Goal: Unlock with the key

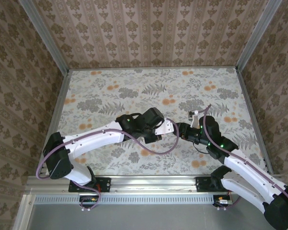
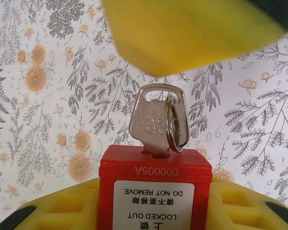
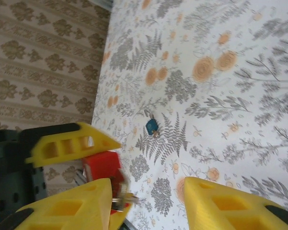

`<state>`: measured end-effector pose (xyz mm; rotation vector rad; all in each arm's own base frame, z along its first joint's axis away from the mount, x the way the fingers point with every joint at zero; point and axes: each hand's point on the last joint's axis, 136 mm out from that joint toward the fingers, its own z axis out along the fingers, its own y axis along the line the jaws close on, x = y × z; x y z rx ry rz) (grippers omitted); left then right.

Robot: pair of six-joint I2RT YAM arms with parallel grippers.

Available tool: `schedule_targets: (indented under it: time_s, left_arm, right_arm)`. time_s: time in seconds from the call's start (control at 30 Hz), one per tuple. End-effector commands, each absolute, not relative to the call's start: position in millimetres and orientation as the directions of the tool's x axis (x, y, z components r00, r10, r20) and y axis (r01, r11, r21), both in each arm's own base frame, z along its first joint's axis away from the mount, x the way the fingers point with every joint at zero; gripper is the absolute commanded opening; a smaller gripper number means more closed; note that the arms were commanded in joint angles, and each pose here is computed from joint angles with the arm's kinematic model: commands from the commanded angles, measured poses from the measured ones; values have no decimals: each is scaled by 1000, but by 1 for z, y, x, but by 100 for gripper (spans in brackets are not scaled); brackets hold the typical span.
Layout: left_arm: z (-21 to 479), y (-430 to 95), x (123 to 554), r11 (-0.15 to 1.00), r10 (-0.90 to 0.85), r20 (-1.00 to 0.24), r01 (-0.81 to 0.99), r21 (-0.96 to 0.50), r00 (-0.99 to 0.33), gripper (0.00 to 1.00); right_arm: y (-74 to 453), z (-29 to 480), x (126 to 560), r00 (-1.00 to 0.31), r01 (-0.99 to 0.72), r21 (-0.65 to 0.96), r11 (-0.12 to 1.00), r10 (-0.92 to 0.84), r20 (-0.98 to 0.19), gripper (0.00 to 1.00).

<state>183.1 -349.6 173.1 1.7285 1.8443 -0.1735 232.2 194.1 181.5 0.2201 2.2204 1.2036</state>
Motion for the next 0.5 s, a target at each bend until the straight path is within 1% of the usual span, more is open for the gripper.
schedule_targets:
  time_s: [0.0,0.13,0.2,0.27,0.33,0.4,0.47]
  left_arm:
    - [181,-342,180,102,888,-456,947,305,51,26]
    - [174,-338,170,72,907,-420,973,218,27,26]
    - [169,-336,159,56,911,-412,989,134,4,26]
    - [165,-331,154,66,916,-399,996,65,-35,26]
    - [161,-326,149,68,926,-374,997,29,-53,26]
    - [163,-325,142,65,922,-381,998,-16,-66,26]
    - [167,-323,139,72,912,-399,995,-69,-94,26]
  right_arm:
    - [183,169,231,-812,-71,774,629,415,-411,42]
    - [187,168,225,-816,-190,735,651,311,-487,34]
    - [192,171,221,-810,-262,716,647,257,-528,33]
    - [194,176,217,-793,-325,695,642,215,-570,31]
    - [199,182,211,-777,-395,688,608,178,-604,31]
    - [206,188,205,-761,-455,691,562,158,-629,32]
    - [206,189,202,-736,-494,671,553,145,-662,33]
